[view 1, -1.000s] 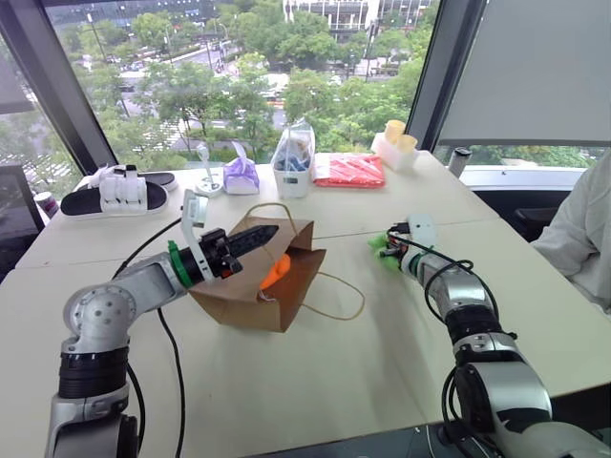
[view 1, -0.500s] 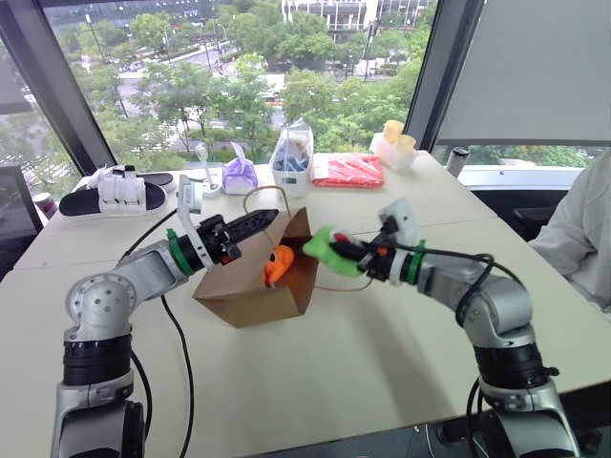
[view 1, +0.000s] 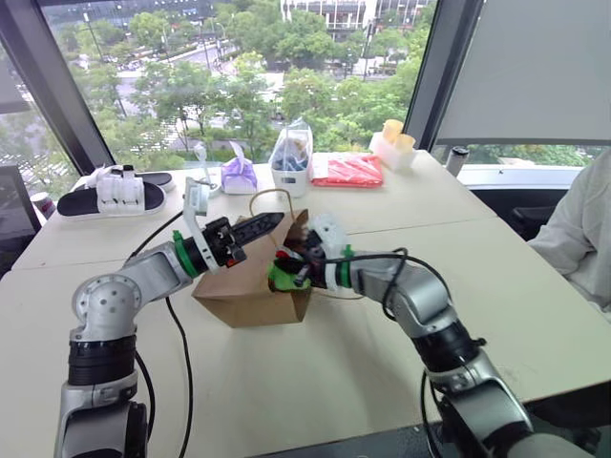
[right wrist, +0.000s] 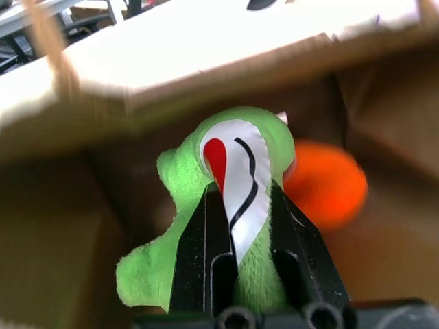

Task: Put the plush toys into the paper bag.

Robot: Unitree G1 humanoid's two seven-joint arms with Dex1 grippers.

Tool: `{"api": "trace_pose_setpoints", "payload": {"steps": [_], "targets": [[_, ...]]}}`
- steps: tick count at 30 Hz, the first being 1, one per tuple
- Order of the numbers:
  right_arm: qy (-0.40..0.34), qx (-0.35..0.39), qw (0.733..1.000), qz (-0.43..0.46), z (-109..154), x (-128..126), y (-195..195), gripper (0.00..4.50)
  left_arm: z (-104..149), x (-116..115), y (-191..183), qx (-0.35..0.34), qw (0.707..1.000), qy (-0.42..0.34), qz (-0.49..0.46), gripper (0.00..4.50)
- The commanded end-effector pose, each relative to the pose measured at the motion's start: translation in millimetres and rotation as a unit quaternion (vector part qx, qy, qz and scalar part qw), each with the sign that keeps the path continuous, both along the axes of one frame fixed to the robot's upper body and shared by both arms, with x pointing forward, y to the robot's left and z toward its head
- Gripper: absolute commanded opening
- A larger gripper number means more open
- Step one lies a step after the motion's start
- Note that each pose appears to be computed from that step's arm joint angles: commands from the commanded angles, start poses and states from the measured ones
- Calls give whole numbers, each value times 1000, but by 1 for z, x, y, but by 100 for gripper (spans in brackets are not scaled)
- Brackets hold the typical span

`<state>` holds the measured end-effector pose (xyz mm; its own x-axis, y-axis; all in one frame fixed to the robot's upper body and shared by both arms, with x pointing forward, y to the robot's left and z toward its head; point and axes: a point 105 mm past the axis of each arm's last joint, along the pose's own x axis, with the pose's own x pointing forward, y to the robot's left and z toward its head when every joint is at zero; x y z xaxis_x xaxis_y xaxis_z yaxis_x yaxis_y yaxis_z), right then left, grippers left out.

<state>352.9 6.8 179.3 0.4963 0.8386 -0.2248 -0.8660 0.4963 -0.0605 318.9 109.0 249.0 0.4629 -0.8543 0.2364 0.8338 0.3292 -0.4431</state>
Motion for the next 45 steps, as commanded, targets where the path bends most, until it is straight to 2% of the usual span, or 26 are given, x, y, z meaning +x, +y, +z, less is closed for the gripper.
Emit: {"api": "trace_pose_setpoints", "payload": {"steps": [1,4,7,13,18,27,31,34,40,45], "targets": [[-30,-15,999,9,4,2,11,3,11,-8,0,-13,1000,-23,-6,0],[-42,-29,999,14,2,4,17,3,12,-6,5,-27,999,-19,4,0],[-68,-50,996,13,3,10,22,122,18,-3,12,-52,998,-18,17,0],[-97,-51,994,7,12,10,14,433,17,-3,19,-59,998,-13,32,0],[-111,-35,993,1,29,4,3,443,17,0,26,-71,996,-7,47,0],[-94,24,995,-17,53,-9,-31,443,16,1,29,-75,996,-5,55,0],[-73,31,990,-117,47,-1,-87,443,17,0,31,-75,996,-7,57,0],[-90,-21,975,-202,28,6,-127,443,16,0,33,-73,996,-7,58,0],[6,81,945,-316,13,-2,-155,443,13,-1,32,-67,996,-3,53,0],[159,217,919,-289,-4,-24,-137,443,12,0,30,-66,997,-2,49,0]]}}
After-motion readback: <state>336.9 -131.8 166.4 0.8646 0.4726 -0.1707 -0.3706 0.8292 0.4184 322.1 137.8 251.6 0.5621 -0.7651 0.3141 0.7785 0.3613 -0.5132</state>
